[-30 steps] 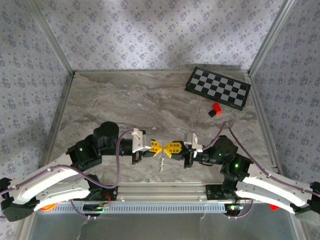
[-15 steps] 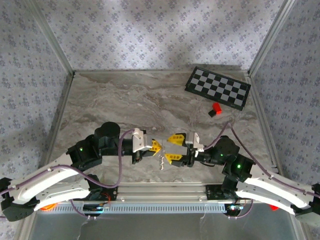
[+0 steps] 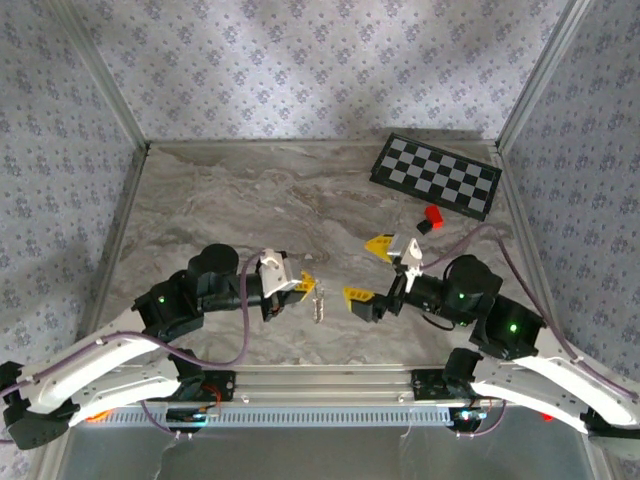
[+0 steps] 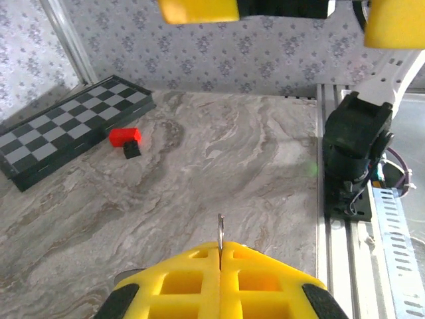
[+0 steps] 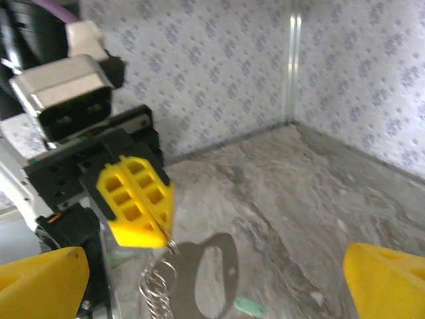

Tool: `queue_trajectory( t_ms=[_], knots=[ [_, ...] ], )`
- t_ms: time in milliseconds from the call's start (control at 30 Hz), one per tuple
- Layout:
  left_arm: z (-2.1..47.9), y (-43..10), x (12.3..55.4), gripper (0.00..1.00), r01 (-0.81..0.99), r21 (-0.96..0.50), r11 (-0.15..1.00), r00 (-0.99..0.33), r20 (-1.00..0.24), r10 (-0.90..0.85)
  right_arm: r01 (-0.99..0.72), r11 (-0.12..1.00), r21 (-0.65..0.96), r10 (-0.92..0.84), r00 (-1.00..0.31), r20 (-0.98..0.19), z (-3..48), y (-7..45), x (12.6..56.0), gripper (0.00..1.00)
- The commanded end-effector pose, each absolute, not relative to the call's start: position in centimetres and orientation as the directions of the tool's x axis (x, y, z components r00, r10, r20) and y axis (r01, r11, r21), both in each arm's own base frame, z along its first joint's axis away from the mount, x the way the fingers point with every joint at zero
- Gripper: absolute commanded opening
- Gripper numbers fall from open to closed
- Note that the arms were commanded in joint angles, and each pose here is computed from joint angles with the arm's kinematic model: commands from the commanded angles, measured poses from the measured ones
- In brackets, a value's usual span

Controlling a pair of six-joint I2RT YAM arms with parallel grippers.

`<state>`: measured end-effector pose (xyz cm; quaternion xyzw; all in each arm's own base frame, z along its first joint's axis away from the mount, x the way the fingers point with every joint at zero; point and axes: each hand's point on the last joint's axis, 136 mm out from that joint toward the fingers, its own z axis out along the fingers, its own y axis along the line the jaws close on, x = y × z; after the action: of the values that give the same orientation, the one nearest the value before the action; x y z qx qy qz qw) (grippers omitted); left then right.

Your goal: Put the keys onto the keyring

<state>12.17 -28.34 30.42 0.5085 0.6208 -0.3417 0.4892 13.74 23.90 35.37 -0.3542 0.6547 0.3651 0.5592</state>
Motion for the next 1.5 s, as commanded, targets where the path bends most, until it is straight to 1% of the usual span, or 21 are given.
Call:
queue_trajectory(
  t_ms=[0,133,200,400,533,700,900,1033,1267,1467],
  knots=[
    [31.0,-27.3,12.8,0.00,0.949,0.043,0.313,-0.046,-0.962,0.271,-0.791,0.599,0.125,-0.163,-0.273,-0.948,32.4,22.0,15.2,1.00],
    [30.0,-26.1,13.3,0.00,0.930,0.011,0.368,-0.102,-0.952,0.287,-0.726,0.672,0.149,-0.172,-0.349,-0.921,30.7,21.1,16.9,1.00],
    [29.5,-25.3,13.7,0.00,0.914,-0.001,0.406,-0.129,-0.949,0.289,-0.683,0.707,0.184,-0.169,-0.416,-0.894,29.3,20.8,18.3,1.00],
    [28.5,-23.5,14.6,0.00,0.869,-0.035,0.494,-0.200,-0.938,0.284,-0.604,0.732,0.314,-0.152,-0.594,-0.790,24.7,21.4,21.3,0.98],
    [27.7,-22.2,15.6,0.00,0.817,-0.053,0.574,-0.240,-0.936,0.256,-0.537,0.783,0.315,-0.132,-0.638,-0.759,22.2,21.6,23.7,0.97],
    [27.3,-21.6,16.6,0.00,0.778,-0.067,0.625,-0.264,-0.937,0.227,-0.448,0.821,0.354,-0.107,-0.730,-0.675,18.0,23.0,25.2,0.98],
    [27.0,-20.8,16.7,0.00,0.761,-0.054,0.647,-0.235,-0.952,0.197,-0.442,0.852,0.280,-0.197,-0.767,-0.611,14.2,26.4,25.1,0.98],
    [27.5,-20.3,16.3,0.00,0.760,-0.074,0.646,-0.222,-0.963,0.151,-0.439,0.856,0.273,-0.219,-0.786,-0.578,12.2,28.9,25.1,0.95],
    [26.9,-18.6,16.0,0.00,0.720,-0.106,0.686,-0.238,-0.966,0.100,-0.460,0.844,0.275,-0.272,-0.810,-0.519,9.3,33.2,25.1,0.87],
    [27.0,-17.7,16.0,0.00,0.698,-0.114,0.707,-0.225,-0.972,0.065,-0.471,0.840,0.271,-0.307,-0.822,-0.479,7.5,35.4,25.2,0.76]
  ],
)
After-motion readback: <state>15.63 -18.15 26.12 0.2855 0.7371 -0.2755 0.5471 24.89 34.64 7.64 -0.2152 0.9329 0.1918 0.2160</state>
